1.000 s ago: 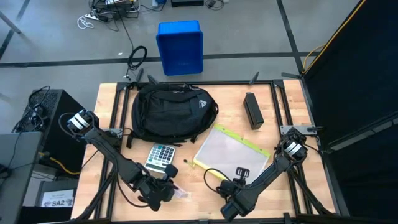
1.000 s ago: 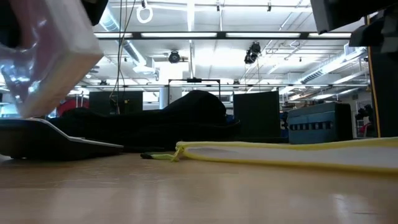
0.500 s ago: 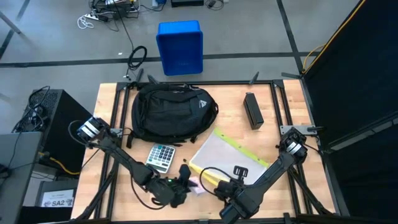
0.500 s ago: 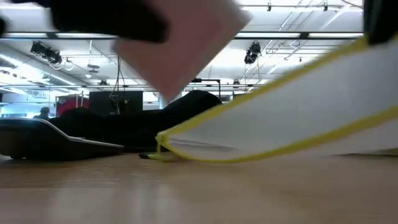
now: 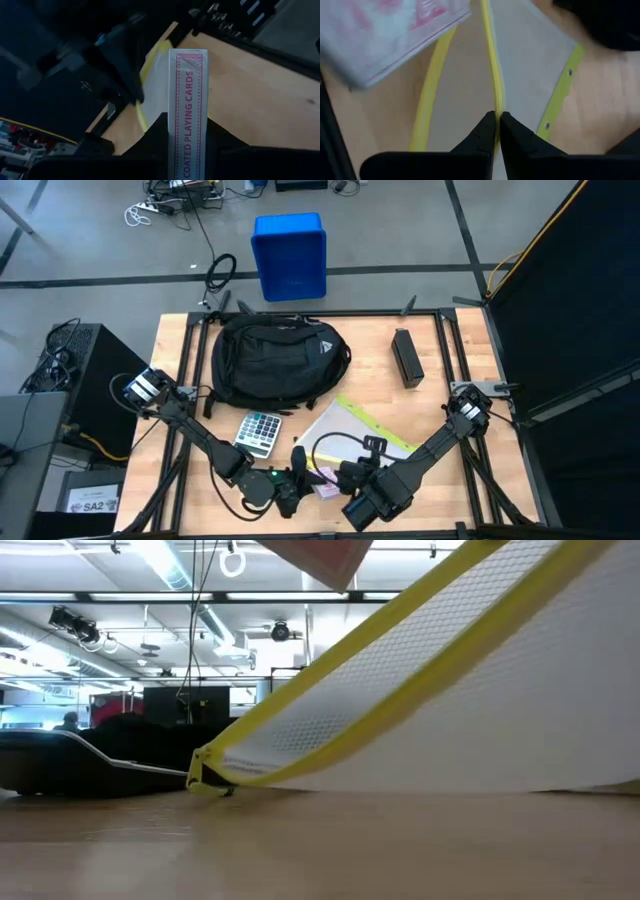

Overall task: Unpack backpack
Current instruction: Put the white game card into the yellow zip bag, then adjust the yellow zip bag

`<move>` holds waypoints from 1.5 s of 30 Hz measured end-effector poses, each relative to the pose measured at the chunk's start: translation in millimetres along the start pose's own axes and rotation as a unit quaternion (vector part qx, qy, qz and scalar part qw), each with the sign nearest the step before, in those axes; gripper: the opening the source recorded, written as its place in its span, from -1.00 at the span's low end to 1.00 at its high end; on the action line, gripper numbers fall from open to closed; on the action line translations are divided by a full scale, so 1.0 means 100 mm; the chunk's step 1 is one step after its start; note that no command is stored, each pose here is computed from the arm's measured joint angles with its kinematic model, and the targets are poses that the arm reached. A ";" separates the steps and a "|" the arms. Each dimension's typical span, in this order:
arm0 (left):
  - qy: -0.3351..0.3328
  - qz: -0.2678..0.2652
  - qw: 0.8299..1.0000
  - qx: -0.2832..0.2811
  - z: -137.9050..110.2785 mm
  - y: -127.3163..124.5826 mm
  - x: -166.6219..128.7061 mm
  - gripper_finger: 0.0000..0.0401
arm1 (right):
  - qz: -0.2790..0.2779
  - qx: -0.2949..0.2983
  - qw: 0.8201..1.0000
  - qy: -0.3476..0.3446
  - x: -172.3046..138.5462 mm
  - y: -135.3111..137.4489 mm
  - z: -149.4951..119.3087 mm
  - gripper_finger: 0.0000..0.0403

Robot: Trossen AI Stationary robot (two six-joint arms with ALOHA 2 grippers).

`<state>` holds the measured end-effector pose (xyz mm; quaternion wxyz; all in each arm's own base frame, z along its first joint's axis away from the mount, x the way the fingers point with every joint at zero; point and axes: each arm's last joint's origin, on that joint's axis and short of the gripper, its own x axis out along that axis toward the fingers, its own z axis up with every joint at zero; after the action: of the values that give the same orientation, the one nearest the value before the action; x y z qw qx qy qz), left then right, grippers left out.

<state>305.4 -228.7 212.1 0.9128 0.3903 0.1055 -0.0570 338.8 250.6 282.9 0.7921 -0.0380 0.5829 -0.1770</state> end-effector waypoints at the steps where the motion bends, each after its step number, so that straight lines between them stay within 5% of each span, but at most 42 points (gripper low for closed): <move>1: 0.000 0.001 1.000 -0.002 0.00 -0.01 0.01 -0.85 | -0.001 -0.001 1.000 0.001 0.01 -0.02 0.02 -1.00; 12: 0.065 0.040 0.997 -0.003 -0.19 -0.09 0.14 -0.85 | 0.000 0.003 1.000 -0.003 -0.01 -0.22 0.16 -1.00; 24: 0.100 0.031 0.993 -0.061 -0.47 0.16 0.37 -0.81 | 0.003 0.007 1.000 -0.010 -0.07 -0.27 0.16 -1.00; 38: 0.093 -0.013 0.991 -0.097 -0.54 0.17 0.42 -0.09 | 0.004 0.008 1.000 -0.008 -0.07 -0.28 0.17 -1.00; 45: 0.091 -0.012 0.993 -0.075 -0.49 0.12 0.38 0.03 | 0.005 0.010 1.000 -0.007 -0.07 -0.28 0.17 -1.00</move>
<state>337.1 -186.2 178.5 0.9253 0.3230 0.1972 -0.0238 346.3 224.0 301.7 0.7975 -0.0284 0.5755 -0.1787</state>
